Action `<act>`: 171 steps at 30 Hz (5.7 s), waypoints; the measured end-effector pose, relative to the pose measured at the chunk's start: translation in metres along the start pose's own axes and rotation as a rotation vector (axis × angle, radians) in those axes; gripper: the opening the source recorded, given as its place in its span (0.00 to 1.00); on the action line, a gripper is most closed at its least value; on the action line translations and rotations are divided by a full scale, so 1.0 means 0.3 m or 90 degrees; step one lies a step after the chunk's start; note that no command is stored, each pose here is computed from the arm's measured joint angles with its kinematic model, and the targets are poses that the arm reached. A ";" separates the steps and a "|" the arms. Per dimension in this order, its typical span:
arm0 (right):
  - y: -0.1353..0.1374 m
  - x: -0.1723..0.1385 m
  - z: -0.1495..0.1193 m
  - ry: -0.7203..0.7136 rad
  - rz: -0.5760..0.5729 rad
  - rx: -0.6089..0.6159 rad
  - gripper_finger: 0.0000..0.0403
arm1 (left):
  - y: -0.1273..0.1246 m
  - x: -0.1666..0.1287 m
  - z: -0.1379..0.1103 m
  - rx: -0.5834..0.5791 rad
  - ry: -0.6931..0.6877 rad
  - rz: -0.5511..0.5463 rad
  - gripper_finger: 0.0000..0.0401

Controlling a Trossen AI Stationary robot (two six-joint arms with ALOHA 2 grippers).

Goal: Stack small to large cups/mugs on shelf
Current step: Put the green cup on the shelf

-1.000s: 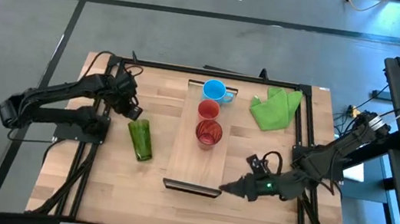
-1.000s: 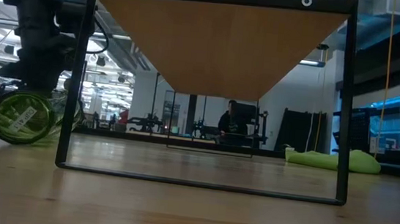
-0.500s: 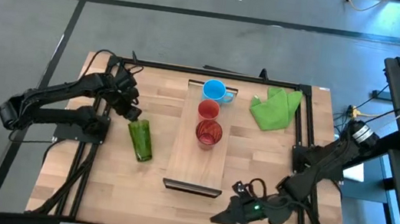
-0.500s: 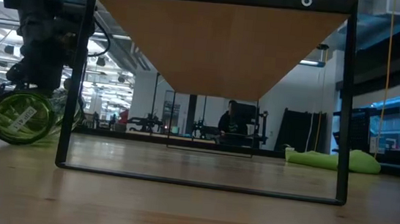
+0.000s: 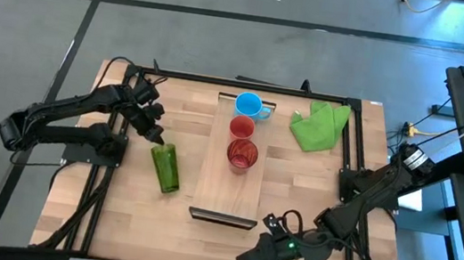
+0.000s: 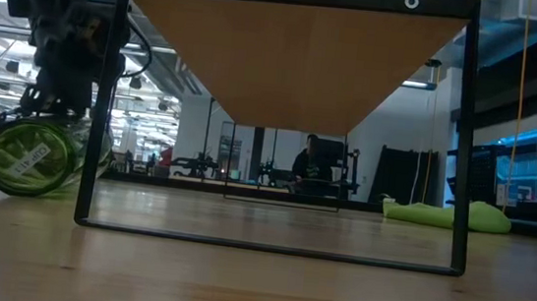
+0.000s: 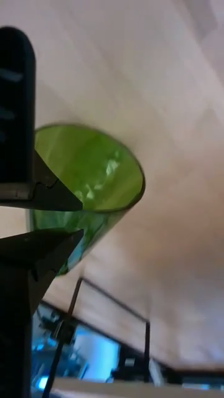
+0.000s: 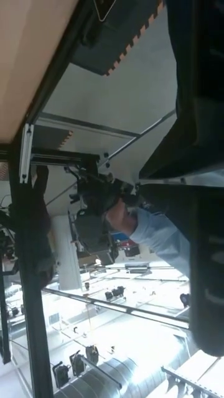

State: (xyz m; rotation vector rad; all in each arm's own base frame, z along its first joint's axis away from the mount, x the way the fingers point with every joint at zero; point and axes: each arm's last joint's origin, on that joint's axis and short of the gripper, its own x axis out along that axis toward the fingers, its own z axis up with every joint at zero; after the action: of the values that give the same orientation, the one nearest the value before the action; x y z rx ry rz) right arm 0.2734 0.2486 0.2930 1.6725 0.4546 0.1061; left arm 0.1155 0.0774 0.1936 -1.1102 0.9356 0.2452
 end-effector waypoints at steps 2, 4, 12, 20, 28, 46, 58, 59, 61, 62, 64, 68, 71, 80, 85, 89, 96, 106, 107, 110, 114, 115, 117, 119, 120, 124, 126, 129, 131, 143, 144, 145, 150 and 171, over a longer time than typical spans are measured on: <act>0.000 -0.001 0.000 0.000 -0.002 -0.002 0.07 | -0.002 0.000 -0.001 0.000 0.005 -0.012 0.12; 0.000 -0.001 0.000 0.000 -0.002 -0.009 0.07 | -0.002 0.000 -0.002 -0.001 0.007 -0.015 0.12; -0.001 -0.002 -0.003 0.026 -0.010 -0.024 0.07 | -0.001 0.000 -0.004 0.013 0.010 -0.009 0.12; -0.001 -0.002 -0.006 0.045 -0.013 -0.041 0.07 | -0.011 0.007 -0.013 0.022 0.033 -0.025 0.15; -0.001 -0.002 -0.006 0.045 -0.012 -0.054 0.07 | -0.032 0.025 -0.027 0.041 0.053 -0.003 0.20; 0.000 -0.003 -0.006 0.045 -0.010 -0.061 0.07 | -0.105 0.072 -0.040 0.168 0.046 -0.013 0.21; 0.009 -0.004 -0.008 0.047 0.005 -0.056 0.07 | -0.049 0.080 0.013 0.122 -0.020 0.124 0.21; 0.009 -0.004 -0.008 0.047 0.005 -0.056 0.07 | -0.041 0.090 0.010 0.111 0.007 0.129 0.21; 0.009 -0.004 -0.008 0.047 0.005 -0.056 0.07 | -0.042 0.109 0.009 0.109 0.050 0.095 0.21; 0.010 -0.004 -0.008 0.047 0.006 -0.055 0.07 | -0.048 0.119 0.008 0.112 0.067 0.073 0.21; 0.010 -0.004 -0.008 0.047 0.006 -0.056 0.07 | -0.059 0.137 0.000 0.103 0.105 0.040 0.21; 0.010 -0.004 -0.008 0.047 0.006 -0.055 0.07 | -0.089 0.166 -0.028 0.088 0.165 0.005 0.21; 0.010 -0.004 -0.008 0.047 0.006 -0.055 0.07 | -0.118 0.183 -0.049 0.092 0.192 -0.018 0.21; 0.003 0.015 0.041 0.073 -0.039 -0.026 0.06 | -0.184 0.221 -0.098 0.111 0.216 -0.033 0.21; -0.016 0.004 0.010 0.126 -0.077 0.012 0.01 | -0.202 0.231 -0.116 0.119 0.218 -0.028 0.21; -0.079 0.042 0.003 0.095 -0.114 0.037 0.01 | -0.217 0.237 -0.117 0.129 0.202 -0.039 0.21; -0.193 0.175 -0.017 0.052 -0.078 0.107 0.00 | -0.241 0.244 -0.116 0.122 0.188 -0.067 0.21; -0.265 0.409 -0.102 0.081 -0.084 0.150 0.00 | -0.259 0.252 -0.161 0.146 0.245 -0.079 0.21; -0.272 0.422 -0.105 0.084 -0.082 0.149 0.00 | -0.261 0.253 -0.168 0.147 0.252 -0.077 0.21; -0.304 0.437 -0.101 0.073 -0.092 0.135 0.01 | -0.269 0.257 -0.189 0.147 0.271 -0.075 0.21; -0.367 0.431 -0.064 -0.002 -0.125 0.090 0.01 | -0.279 0.262 -0.217 0.148 0.293 -0.071 0.21; -0.381 0.429 -0.053 -0.031 -0.140 0.073 0.01 | -0.282 0.263 -0.224 0.148 0.296 -0.068 0.21; -0.397 0.428 -0.029 -0.076 -0.165 0.041 0.01 | -0.287 0.265 -0.235 0.149 0.300 -0.065 0.21; -0.400 0.432 -0.006 -0.102 -0.175 0.009 0.00 | -0.290 0.268 -0.246 0.150 0.301 -0.058 0.21; -0.398 0.435 0.005 -0.111 -0.174 -0.003 0.00 | -0.292 0.268 -0.251 0.147 0.300 -0.054 0.21; -0.387 0.447 0.050 -0.150 -0.166 -0.038 0.00 | -0.305 0.273 -0.266 0.147 0.296 -0.057 0.21; -0.389 0.456 0.071 -0.158 -0.167 -0.044 0.00 | -0.315 0.275 -0.274 0.148 0.292 -0.064 0.21; -0.407 0.468 0.086 -0.169 -0.173 -0.033 0.00 | -0.329 0.277 -0.283 0.152 0.286 -0.079 0.21; -0.421 0.483 0.084 -0.168 -0.178 -0.027 0.00 | -0.335 0.278 -0.292 0.158 0.290 -0.086 0.21; -0.491 0.623 0.086 -0.207 -0.170 -0.003 0.00 | -0.349 0.280 -0.355 0.184 0.309 -0.072 0.21; -0.497 0.622 0.094 -0.221 -0.181 -0.007 0.00 | -0.350 0.281 -0.359 0.188 0.307 -0.071 0.21; -0.495 0.621 0.100 -0.230 -0.187 -0.015 0.00 | -0.352 0.281 -0.363 0.192 0.304 -0.070 0.21; -0.497 0.616 0.114 -0.265 -0.196 -0.025 0.00 | -0.362 0.283 -0.375 0.215 0.276 -0.076 0.21; -0.503 0.608 0.122 -0.307 -0.201 -0.035 0.01 | -0.386 0.285 -0.397 0.258 0.232 -0.103 0.21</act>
State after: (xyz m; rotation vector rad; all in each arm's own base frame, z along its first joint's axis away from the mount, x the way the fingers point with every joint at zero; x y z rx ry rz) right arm 0.4171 0.2919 0.1065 1.4893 0.3379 -0.5031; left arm 0.1751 -0.0994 0.1910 -0.8579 1.1498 -0.2806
